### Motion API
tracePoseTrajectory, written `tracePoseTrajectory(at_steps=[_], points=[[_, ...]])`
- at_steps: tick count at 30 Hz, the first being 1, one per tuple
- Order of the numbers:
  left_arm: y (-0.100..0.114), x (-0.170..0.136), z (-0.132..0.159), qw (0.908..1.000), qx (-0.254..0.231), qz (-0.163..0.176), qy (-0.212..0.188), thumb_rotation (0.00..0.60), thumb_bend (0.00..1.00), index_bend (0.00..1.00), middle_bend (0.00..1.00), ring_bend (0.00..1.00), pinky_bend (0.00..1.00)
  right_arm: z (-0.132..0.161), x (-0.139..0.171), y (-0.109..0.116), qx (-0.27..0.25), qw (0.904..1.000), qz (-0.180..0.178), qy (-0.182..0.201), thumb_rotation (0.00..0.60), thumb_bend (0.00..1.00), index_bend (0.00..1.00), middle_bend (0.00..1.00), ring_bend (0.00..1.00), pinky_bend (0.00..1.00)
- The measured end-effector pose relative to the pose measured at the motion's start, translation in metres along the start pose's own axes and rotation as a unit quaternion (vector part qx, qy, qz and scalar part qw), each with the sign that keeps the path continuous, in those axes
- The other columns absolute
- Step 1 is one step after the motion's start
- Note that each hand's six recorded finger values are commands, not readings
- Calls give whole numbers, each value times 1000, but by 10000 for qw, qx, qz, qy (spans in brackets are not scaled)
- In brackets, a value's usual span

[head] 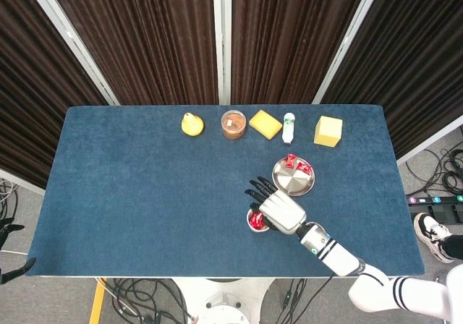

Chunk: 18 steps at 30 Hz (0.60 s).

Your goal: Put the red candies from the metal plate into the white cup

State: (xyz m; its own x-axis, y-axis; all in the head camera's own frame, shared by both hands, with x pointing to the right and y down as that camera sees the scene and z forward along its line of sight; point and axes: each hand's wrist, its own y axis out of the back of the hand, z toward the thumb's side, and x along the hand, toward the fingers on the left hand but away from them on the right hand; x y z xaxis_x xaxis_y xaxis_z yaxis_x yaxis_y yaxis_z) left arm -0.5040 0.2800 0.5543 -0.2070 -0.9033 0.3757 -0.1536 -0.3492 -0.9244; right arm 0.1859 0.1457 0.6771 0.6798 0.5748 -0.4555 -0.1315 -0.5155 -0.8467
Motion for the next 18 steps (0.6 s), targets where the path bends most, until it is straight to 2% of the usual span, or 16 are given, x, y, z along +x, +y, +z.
tracePoseTrajectory(at_steps=[6, 10, 14, 18], points=[[-1, -1, -2, 10000, -7, -11, 19, 600, 124, 366, 310, 266, 265, 0, 1, -1, 44, 10000, 39, -23, 600, 383, 375, 139, 0, 0], [-1, -1, -2, 10000, -16, 7, 9, 600, 124, 366, 310, 266, 265, -4, 3, 8, -18, 9999, -111, -109, 600, 382, 365, 137, 0, 0], [-1, -1, -3, 10000, -14, 1, 10, 600, 125, 366, 310, 266, 265, -27, 8, 26, -114, 9981, -409, -456, 600, 382, 364, 137, 0, 0], [-2, -1, -4, 10000, -20, 0, -4, 600, 124, 366, 310, 266, 265, -56, 10, 32, -201, 9940, -487, -961, 600, 381, 362, 134, 0, 0]])
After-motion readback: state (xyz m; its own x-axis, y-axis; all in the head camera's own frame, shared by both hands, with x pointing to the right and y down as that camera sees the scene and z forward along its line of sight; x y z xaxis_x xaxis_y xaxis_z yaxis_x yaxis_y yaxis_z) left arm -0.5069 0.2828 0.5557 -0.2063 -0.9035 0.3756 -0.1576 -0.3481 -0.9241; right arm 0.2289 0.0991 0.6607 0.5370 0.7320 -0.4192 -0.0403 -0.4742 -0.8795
